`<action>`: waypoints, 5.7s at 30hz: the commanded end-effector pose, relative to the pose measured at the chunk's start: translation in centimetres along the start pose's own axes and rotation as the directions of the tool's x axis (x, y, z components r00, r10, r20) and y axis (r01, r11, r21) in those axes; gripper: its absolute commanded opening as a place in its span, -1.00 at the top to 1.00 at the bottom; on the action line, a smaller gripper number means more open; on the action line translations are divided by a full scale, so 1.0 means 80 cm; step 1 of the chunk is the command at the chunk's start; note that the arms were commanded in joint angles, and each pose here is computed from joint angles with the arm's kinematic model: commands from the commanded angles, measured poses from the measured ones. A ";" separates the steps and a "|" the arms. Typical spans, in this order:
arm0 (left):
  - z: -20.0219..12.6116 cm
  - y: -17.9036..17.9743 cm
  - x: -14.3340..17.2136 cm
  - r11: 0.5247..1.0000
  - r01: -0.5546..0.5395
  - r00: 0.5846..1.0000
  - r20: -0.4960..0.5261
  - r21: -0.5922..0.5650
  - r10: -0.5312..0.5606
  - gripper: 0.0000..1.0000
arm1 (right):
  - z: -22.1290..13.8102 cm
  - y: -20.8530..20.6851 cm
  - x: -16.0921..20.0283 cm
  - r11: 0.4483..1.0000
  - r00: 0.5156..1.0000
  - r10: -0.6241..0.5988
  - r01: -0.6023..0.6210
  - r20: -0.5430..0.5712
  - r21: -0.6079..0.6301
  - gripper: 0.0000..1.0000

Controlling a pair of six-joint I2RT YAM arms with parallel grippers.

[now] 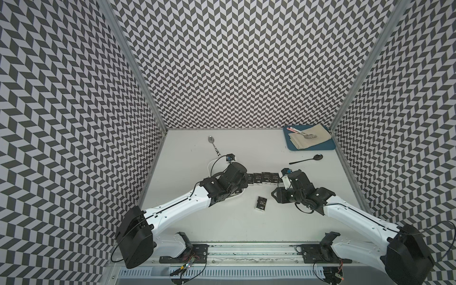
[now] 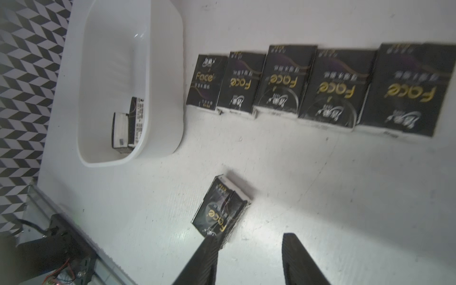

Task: Take the pocket tissues out of the storage box
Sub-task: Place the pocket tissues at the center of the board, then move the pocket tissues to the center of the board.

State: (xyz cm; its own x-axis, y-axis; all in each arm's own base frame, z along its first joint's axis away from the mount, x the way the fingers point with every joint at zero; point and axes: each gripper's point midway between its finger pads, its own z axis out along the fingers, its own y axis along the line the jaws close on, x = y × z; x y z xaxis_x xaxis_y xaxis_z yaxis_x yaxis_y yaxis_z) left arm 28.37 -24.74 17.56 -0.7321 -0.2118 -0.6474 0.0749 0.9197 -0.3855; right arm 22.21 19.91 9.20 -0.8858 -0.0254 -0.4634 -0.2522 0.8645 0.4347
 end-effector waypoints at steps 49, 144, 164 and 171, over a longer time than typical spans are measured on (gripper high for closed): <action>-0.018 0.090 -0.017 0.994 0.063 0.998 0.034 -0.088 -0.060 0.33 | 0.089 0.030 0.051 0.994 0.993 0.054 -0.063 -0.102 -0.090 0.59; -0.024 0.107 -0.034 0.993 0.076 0.996 0.059 -0.088 -0.071 0.33 | 0.148 0.040 -0.031 0.996 0.996 0.089 -0.089 -0.022 -0.013 0.46; 0.003 0.106 -0.009 0.994 0.052 0.998 -0.020 -0.096 -0.054 0.33 | 0.076 0.095 -0.095 0.994 0.994 0.032 -0.021 0.101 -0.104 0.23; 0.006 0.110 0.017 0.990 0.003 0.996 -0.086 -0.139 -0.015 0.33 | 0.062 0.091 -0.098 0.997 0.992 0.013 -0.002 0.125 -0.081 0.20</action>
State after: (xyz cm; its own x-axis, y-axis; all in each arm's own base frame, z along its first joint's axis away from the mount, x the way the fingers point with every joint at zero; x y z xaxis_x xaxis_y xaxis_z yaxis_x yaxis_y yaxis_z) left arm 29.12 -17.07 13.46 -0.7712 -0.2250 -0.5955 -0.0284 0.9467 -0.3210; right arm 28.91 29.52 11.71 -0.8478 0.0515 -0.5279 -0.2773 0.8054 0.5239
